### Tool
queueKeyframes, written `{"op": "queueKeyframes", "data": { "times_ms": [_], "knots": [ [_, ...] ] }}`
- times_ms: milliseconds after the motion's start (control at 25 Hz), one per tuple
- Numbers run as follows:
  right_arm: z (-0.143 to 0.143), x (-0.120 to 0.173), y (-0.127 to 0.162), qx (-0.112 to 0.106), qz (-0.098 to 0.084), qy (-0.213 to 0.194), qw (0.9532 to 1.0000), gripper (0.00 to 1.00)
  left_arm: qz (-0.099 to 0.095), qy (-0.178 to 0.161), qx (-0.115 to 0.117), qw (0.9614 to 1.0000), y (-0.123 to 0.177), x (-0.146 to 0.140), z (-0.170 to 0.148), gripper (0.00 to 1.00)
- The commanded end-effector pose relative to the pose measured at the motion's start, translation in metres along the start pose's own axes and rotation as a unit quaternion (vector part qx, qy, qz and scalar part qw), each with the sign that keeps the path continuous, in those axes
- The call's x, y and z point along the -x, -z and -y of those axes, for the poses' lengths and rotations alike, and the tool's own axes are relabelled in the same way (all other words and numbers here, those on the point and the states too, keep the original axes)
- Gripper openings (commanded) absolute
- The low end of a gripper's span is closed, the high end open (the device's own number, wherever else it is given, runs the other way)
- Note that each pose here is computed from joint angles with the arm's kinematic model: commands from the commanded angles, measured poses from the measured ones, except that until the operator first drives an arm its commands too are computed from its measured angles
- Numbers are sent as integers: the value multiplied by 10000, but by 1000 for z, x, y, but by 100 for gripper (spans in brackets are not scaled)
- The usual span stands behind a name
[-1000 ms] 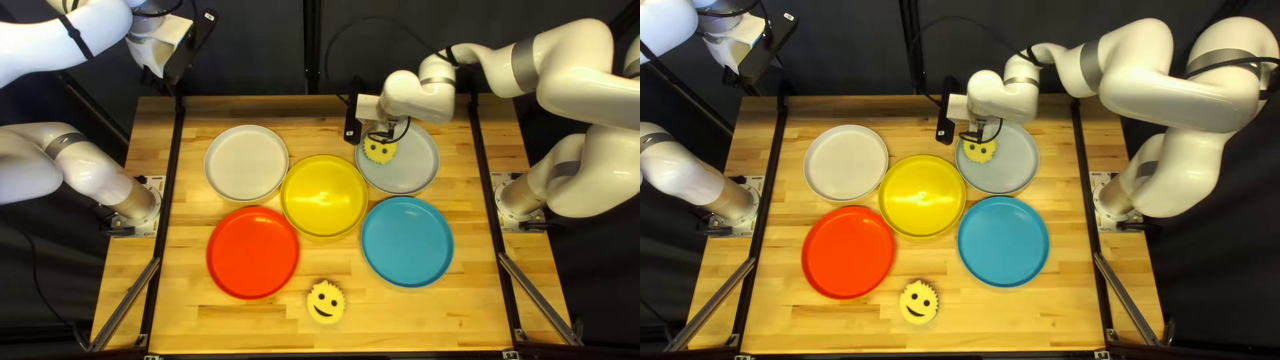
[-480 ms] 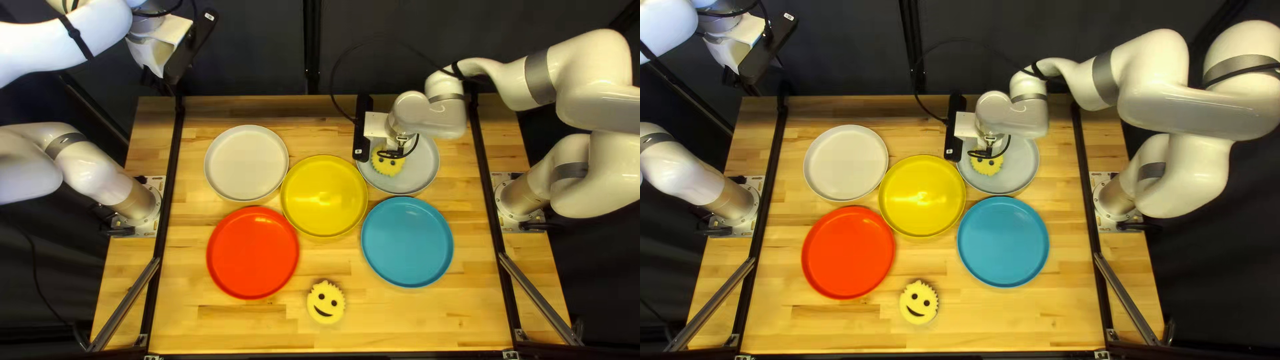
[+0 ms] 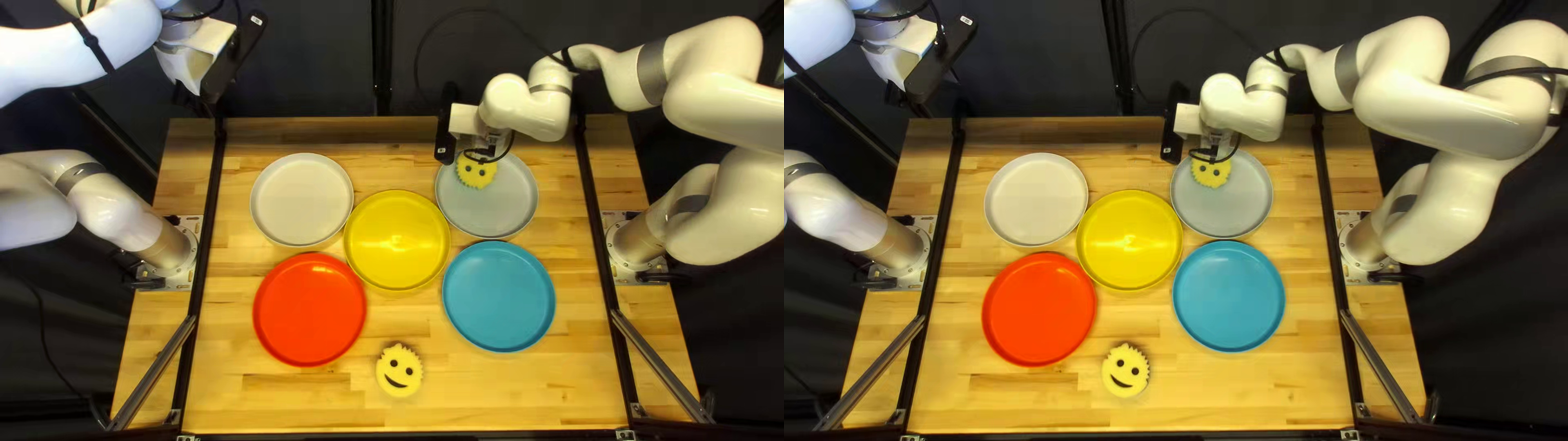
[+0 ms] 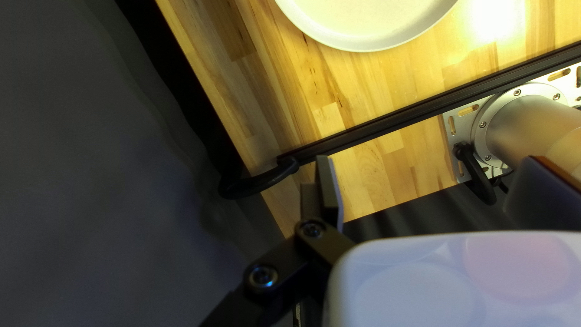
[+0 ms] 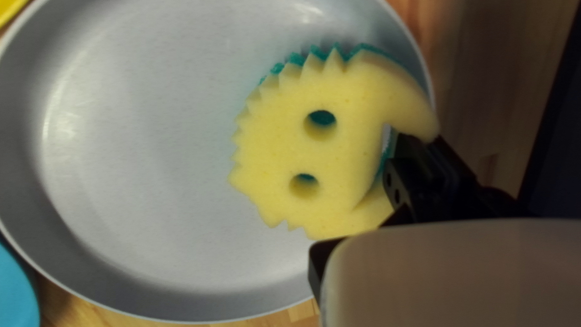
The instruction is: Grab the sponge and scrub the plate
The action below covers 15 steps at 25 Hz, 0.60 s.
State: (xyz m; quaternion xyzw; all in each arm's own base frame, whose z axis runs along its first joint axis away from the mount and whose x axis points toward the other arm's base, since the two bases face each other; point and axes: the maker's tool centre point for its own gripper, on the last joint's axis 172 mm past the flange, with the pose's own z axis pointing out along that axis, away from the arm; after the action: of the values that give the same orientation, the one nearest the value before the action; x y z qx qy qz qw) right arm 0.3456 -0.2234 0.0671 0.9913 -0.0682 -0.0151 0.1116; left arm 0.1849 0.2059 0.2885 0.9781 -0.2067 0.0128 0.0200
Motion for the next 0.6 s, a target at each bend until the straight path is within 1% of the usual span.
{"op": "queueKeyframes", "data": {
  "times_ms": [40,360,520,600],
  "knots": [
    [17,8,1,31,-13,76,10000,0,0,0,0,10000,0,0,0,100],
    [58,33,9,55,-25,321,9995,0,0,0,0,10000,0,0,0,100],
    [75,39,10,72,-17,438,9990,0,0,0,0,10000,0,0,0,100],
    [78,39,11,82,-20,479,9988,0,0,0,0,10000,0,0,0,100]
  ]
}}
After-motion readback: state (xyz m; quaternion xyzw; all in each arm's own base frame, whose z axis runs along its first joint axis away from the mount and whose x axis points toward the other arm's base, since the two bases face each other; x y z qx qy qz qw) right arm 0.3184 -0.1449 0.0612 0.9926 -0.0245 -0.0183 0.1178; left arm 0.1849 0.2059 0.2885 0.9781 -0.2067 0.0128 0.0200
